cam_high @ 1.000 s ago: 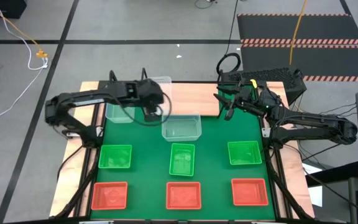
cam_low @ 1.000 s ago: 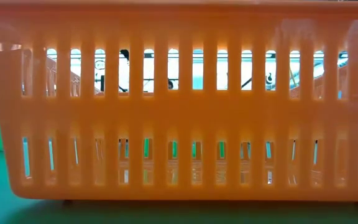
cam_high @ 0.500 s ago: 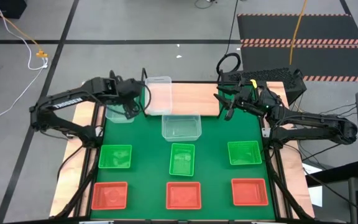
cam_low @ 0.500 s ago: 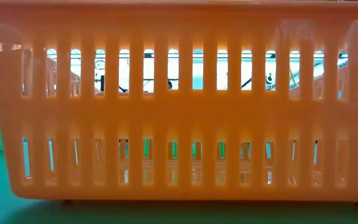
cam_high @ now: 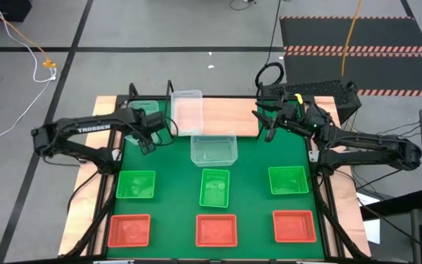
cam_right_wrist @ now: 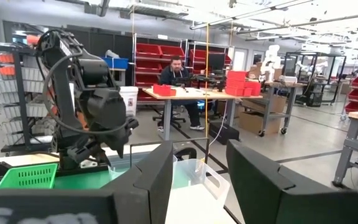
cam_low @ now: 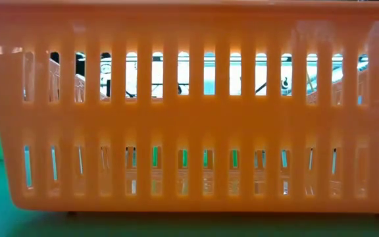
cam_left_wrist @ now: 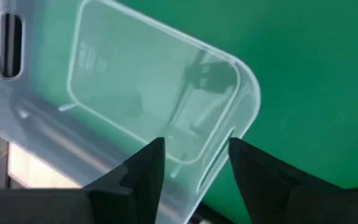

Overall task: Stack baskets on shelf by color
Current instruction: Stack the left transparent bin on the top of the other transparent bin on the shelf

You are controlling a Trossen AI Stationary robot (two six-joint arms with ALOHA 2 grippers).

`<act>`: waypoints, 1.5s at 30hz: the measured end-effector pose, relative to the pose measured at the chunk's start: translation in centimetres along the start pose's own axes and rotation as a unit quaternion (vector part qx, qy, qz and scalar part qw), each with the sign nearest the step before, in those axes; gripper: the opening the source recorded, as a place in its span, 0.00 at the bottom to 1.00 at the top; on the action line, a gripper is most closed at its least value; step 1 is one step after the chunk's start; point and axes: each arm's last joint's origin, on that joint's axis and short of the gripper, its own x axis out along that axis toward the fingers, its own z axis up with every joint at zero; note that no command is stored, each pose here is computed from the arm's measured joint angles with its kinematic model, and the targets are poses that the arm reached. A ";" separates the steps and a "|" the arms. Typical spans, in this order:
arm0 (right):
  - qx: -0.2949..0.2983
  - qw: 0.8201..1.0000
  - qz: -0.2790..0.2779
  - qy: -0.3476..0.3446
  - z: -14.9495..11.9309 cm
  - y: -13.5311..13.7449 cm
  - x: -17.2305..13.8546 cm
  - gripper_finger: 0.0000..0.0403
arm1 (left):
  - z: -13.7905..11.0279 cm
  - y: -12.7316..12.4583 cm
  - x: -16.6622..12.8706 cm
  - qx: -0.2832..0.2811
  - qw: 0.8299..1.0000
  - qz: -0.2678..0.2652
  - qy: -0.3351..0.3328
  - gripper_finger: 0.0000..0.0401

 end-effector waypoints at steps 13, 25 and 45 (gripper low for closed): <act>-0.003 1.000 0.000 0.000 0.0 0.0 0.0 0.36 | -0.2 1.0 -3.0 0.012 0.998 -0.006 -0.063 0.46; -0.003 1.000 0.000 0.002 0.0 0.0 0.0 0.36 | -1.1 0.3 -1.1 0.042 0.998 -0.027 -0.043 0.46; -0.002 1.000 0.000 0.002 0.0 0.0 0.0 0.36 | -1.1 0.8 -0.3 0.028 0.998 -0.036 -0.046 0.46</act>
